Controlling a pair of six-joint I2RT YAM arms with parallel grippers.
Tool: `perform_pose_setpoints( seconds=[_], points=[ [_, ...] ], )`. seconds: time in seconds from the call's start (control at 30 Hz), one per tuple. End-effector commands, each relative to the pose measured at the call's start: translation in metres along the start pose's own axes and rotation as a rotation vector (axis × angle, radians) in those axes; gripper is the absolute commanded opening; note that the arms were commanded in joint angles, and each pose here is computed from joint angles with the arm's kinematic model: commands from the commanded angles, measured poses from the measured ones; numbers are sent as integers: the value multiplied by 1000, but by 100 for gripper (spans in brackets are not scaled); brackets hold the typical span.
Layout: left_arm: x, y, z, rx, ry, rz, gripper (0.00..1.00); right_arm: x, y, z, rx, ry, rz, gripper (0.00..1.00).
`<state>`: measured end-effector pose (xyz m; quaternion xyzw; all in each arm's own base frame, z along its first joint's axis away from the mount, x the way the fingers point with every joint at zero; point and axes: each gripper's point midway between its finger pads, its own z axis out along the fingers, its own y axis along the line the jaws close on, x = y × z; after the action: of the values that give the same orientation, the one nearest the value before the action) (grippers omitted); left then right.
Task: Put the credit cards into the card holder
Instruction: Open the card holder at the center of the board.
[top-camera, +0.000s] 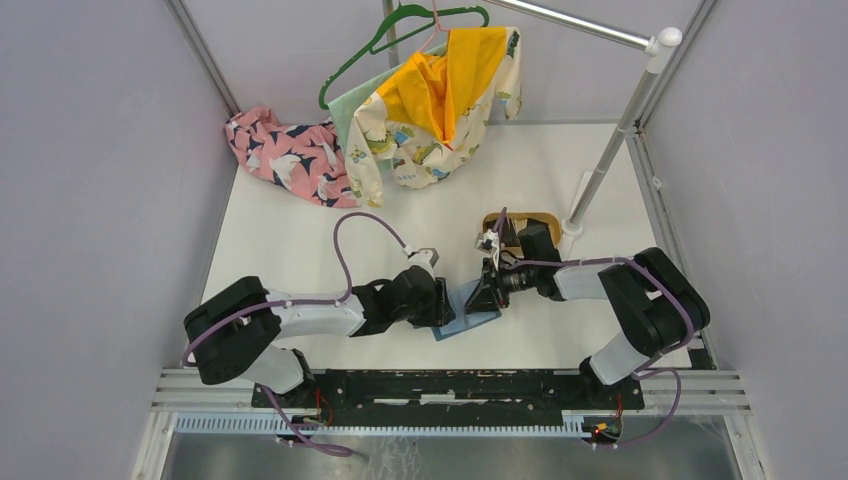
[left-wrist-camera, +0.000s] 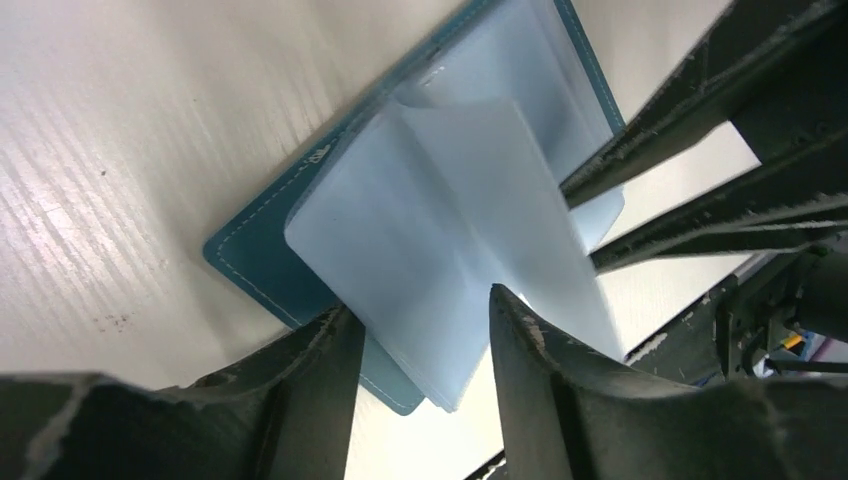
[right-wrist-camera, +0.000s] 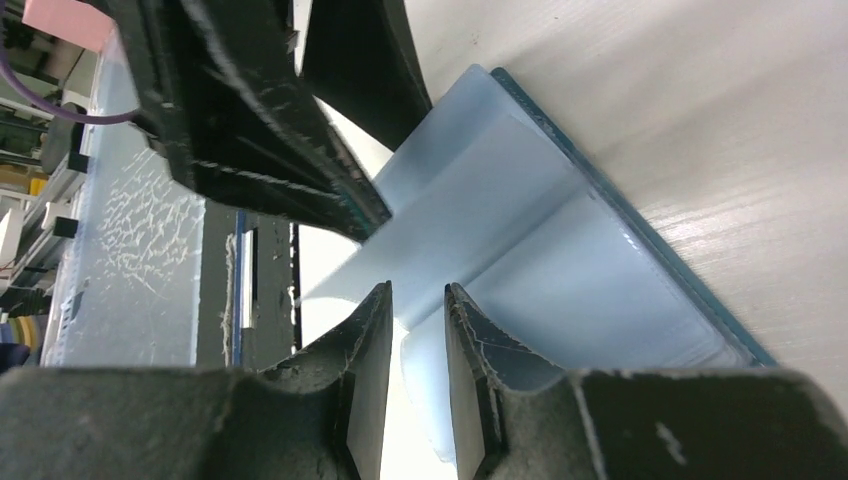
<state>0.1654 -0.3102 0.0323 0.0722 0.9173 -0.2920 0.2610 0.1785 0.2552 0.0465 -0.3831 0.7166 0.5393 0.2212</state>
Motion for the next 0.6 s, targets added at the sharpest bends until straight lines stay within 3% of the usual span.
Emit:
perform_pose_setpoints(
  seconds=[0.0, 0.27, 0.57],
  points=[
    [0, 18, 5, -106, -13, 4, 53, -17, 4, -2, -34, -8, -102, 31],
    [8, 35, 9, -167, 11, 31, 29, -26, -28, -38, 245, 178, -453, 29],
    [9, 31, 15, -151, 25, 53, 23, -3, -44, -52, 335, 332, -539, 18]
  ],
)
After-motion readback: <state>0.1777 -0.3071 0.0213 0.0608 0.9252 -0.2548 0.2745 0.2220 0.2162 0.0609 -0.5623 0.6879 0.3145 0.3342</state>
